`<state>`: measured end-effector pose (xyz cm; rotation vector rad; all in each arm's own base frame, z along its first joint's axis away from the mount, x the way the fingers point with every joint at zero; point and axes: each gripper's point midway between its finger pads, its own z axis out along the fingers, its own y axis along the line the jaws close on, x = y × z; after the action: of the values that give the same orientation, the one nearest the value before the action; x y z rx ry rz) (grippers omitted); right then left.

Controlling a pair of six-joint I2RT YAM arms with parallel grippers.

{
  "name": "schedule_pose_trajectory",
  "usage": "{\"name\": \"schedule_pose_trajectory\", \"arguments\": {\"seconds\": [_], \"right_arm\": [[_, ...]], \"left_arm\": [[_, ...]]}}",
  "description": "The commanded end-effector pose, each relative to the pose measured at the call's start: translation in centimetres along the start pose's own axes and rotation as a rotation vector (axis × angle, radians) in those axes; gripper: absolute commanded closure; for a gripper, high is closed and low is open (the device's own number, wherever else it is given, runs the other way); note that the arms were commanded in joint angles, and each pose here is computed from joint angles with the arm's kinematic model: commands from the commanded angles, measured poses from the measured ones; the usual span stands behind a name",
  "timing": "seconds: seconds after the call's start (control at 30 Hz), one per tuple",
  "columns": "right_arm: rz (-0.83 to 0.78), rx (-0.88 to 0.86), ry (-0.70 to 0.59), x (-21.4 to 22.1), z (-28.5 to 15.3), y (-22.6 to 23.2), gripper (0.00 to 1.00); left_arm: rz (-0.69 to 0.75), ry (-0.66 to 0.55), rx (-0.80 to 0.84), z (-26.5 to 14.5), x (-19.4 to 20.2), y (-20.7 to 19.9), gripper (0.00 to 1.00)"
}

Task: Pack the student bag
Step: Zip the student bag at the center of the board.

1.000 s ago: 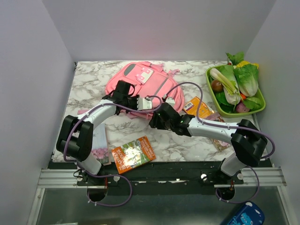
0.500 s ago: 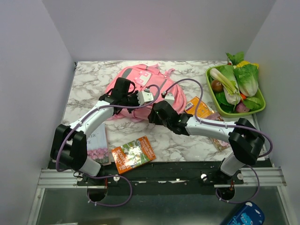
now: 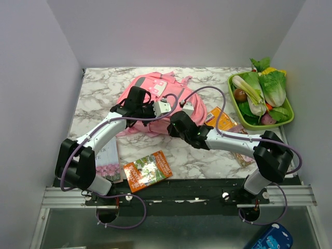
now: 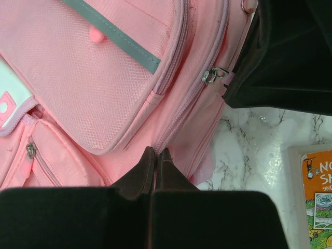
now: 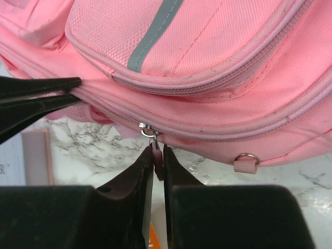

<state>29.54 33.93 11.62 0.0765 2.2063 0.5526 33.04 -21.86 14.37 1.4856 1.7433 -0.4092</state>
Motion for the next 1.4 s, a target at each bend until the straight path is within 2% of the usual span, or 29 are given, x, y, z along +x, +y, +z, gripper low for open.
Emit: {"name": "schedule_pose_trajectory", "arguments": {"seconds": [0.0,0.07,0.37,0.67,0.9,1.13,1.2,1.23,1.27,1.3,1.33,1.37], "right_arm": [[0.010,0.018,-0.053,-1.6,-0.9,0.0,0.90],[0.003,0.014,-0.050,-1.7,-1.5,-0.1,1.00],[-0.044,0.028,-0.040,-1.6,-4.3,-2.2,0.99],[-0.125,0.100,-0.008,-1.1,-5.2,-5.4,0.99],[-0.159,0.125,-0.044,-3.1,-6.0,-7.3,0.99],[-0.204,0.117,-0.030,-3.8,-5.1,-6.8,0.99],[-0.201,0.083,-0.011,-3.7,-4.8,-5.8,1.00],[-0.196,0.070,0.000,-3.5,-4.6,-5.4,0.99],[-0.185,0.051,0.005,-3.4,-4.3,-4.8,0.99],[-0.183,0.022,0.025,-3.0,-4.1,-4.2,1.00],[-0.178,0.009,0.034,-2.8,-4.0,-4.0,1.00],[-0.171,0.003,0.039,-2.6,-3.7,-3.8,0.99]], "left_arm": [[0.031,-0.048,-0.047,-1.4,-2.0,0.7,1.00],[0.037,-0.035,-0.049,-1.2,-1.5,0.6,1.00],[0.127,0.056,-0.080,-1.1,1.7,0.4,1.00],[0.225,0.129,-0.122,-2.7,4.4,0.8,1.00],[0.277,0.194,-0.171,-5.2,7.1,2.6,1.00],[0.244,0.240,-0.289,-7.4,9.3,6.3,1.00],[0.219,0.268,-0.351,-7.8,9.8,7.7,0.88],[0.195,0.273,-0.344,-7.5,10.0,7.7,0.77],[0.154,0.243,-0.346,-7.7,8.9,8.1,0.55],[0.129,0.216,-0.325,-7.7,8.1,8.0,0.44],[0.078,0.223,-0.232,-7.5,8.3,6.0,0.35],[0.080,0.183,-0.203,-7.9,6.5,5.9,0.25]]}}
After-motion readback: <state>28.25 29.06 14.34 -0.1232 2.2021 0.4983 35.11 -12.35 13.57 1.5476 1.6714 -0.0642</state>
